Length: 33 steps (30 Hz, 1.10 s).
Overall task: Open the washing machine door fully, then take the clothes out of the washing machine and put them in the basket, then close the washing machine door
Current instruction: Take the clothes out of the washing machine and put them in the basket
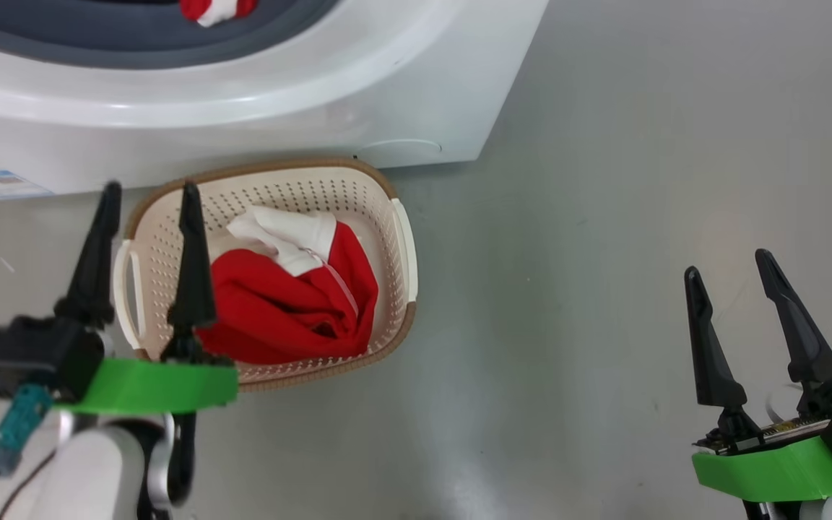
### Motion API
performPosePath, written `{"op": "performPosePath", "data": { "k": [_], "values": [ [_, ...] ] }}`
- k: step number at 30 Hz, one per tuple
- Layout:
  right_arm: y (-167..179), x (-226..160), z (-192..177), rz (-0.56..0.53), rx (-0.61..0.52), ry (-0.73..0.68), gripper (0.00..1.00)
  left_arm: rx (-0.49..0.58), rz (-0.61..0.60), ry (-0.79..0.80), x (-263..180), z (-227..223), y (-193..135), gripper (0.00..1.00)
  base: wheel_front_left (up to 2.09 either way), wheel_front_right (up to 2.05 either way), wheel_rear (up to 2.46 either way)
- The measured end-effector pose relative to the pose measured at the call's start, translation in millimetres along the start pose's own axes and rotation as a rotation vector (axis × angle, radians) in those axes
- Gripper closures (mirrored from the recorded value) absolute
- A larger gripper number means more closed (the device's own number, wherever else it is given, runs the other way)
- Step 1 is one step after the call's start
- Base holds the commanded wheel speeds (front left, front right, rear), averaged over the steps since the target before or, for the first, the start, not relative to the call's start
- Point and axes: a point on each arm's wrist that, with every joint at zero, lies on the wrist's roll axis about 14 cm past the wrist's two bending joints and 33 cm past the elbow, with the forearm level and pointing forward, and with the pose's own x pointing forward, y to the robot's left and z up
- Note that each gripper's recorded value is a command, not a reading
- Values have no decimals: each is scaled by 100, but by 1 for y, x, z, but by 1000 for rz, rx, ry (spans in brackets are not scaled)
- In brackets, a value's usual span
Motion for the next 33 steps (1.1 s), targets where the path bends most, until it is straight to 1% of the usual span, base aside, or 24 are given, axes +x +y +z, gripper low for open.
{"op": "performPosePath", "data": {
  "k": [10, 14, 19, 25, 33],
  "values": [
    [1, 9, -24, 5, 1, 58, 0, 32, -17, -25, 59, -2, 0, 0, 0, 0, 0],
    [8, 18, -30, 27, 9, 64, 0, 41, -9, -17, 78, -8, 6, 0, 0, 0, 0],
    [8, 19, -43, 26, 10, 97, 0, 50, 5, 7, 97, -20, 17, 0, 0, 0, 0],
    [10, 21, -52, 30, 12, 116, 0, 50, 17, 4, 121, -23, 26, 0, 0, 0, 0],
    [13, 25, -60, 43, 14, 132, 0, 28, 20, 14, 153, -24, 30, 0, 0, 0, 0]
  ]
}}
